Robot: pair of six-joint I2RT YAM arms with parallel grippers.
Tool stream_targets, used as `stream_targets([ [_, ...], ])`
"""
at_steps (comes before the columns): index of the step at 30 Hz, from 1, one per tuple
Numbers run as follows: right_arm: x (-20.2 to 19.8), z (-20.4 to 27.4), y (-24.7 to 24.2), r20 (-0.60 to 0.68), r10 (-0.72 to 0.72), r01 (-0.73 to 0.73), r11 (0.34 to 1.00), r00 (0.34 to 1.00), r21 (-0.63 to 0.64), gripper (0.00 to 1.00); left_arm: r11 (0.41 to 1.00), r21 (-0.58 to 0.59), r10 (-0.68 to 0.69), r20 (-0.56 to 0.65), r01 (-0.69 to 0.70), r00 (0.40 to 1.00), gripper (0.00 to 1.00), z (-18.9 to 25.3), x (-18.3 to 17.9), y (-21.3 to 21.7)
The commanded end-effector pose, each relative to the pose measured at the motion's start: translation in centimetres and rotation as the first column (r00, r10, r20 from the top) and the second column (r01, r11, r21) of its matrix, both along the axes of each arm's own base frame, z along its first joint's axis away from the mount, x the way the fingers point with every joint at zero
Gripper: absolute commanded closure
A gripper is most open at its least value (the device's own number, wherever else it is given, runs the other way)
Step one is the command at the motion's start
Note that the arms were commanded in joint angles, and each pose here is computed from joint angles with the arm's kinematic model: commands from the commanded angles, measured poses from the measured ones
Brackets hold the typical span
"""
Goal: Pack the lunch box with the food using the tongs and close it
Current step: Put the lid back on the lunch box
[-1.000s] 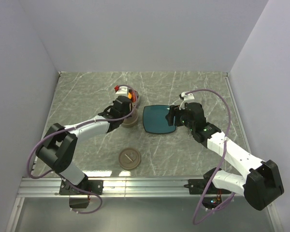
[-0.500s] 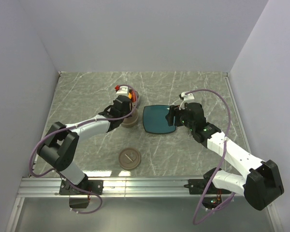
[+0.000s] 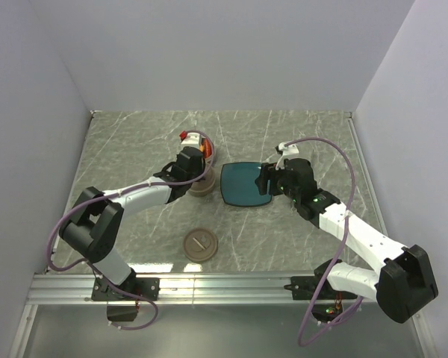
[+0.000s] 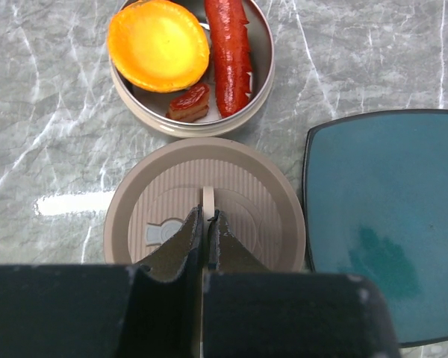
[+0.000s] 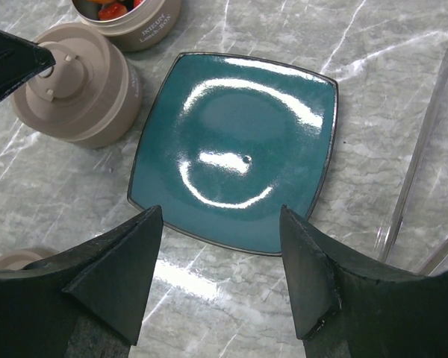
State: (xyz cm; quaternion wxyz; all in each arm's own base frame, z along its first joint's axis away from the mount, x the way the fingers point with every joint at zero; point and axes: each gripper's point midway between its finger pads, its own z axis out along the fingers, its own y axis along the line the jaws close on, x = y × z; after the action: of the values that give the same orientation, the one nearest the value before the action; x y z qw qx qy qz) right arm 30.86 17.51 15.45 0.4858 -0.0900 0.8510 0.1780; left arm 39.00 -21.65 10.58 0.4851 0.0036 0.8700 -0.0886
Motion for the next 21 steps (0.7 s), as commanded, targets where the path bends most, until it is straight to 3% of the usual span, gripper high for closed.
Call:
stream_targets([
  [1,0.5,0.9,0.3,0.044,0.003,-0.003,1.0,0.999,0.002,0.29,0.999,0.023,-0.042,-0.042,0.043,0.998,1.0,-1.3,-0.6,-1.1],
  [10,0.5,0.9,0.3,0.044,0.003,-0.003,1.0,0.999,0.002,0.29,0.999,0.029,-0.027,-0.041,0.028,0.999,0.97,-1.2,-1.1,-0.4],
  [14,0.5,0.7,0.4,0.038,0.006,-0.006,1.0,0.999,-0.001,0.29,1.0,0.021,-0.02,-0.027,0.021,0.999,0.77,-0.7,-1.3,-0.2],
  [18,0.5,0.7,0.3,0.039,0.004,-0.003,1.0,0.999,-0.002,0.29,1.0,0.007,-0.014,0.004,0.014,1.0,0.47,0.2,-1.5,0.2],
  [21,0.5,0.8,0.3,0.04,0.003,-0.003,1.0,0.999,-0.001,0.29,1.0,-0.007,-0.006,0.033,0.007,0.999,0.36,1.2,-1.5,0.4],
])
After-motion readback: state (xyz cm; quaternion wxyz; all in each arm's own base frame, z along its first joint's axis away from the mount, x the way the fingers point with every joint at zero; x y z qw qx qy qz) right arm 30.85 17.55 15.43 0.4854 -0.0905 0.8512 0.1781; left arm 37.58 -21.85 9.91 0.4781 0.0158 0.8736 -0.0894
